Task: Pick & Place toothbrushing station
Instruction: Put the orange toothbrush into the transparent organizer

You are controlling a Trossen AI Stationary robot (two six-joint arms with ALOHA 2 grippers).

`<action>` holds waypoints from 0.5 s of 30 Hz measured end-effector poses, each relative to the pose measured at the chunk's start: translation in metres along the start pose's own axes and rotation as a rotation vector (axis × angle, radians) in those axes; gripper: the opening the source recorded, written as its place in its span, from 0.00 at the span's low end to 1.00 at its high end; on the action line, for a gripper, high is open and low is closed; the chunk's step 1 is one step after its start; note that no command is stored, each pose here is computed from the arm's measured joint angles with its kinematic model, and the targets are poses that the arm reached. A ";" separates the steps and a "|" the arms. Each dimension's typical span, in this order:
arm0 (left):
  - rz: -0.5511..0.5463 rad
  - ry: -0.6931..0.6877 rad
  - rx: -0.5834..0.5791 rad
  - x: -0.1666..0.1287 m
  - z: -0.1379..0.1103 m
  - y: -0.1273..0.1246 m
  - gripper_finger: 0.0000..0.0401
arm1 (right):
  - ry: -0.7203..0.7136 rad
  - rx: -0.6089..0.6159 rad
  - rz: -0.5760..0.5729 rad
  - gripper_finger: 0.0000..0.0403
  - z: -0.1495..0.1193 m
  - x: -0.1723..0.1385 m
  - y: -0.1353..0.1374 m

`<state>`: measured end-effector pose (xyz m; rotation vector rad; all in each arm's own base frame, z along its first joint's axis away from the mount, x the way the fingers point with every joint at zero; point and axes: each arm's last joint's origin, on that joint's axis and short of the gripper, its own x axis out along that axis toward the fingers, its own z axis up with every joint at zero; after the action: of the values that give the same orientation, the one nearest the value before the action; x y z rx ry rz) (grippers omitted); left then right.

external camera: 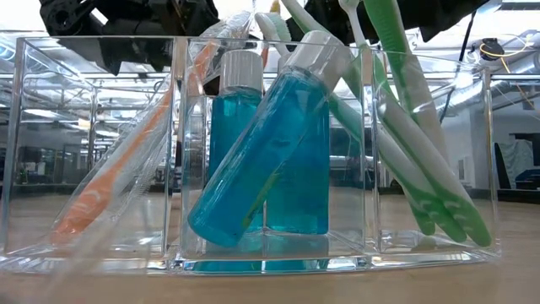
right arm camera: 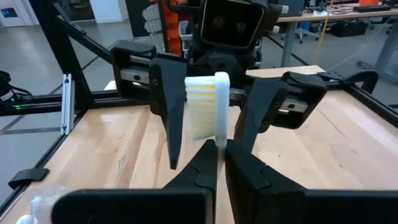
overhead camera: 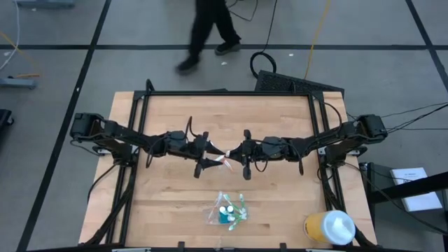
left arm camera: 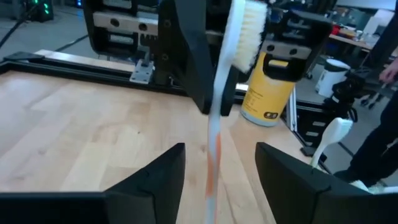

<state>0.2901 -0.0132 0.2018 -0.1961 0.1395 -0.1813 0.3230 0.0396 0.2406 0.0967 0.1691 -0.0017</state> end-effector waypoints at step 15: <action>0.031 -0.036 0.007 0.005 0.012 -0.002 0.45 | -0.007 -0.007 0.003 0.02 0.001 0.000 0.001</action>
<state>0.2968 -0.0140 0.2131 -0.1898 0.1061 -0.1477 0.3230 0.0405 0.2413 0.0902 0.1620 0.0019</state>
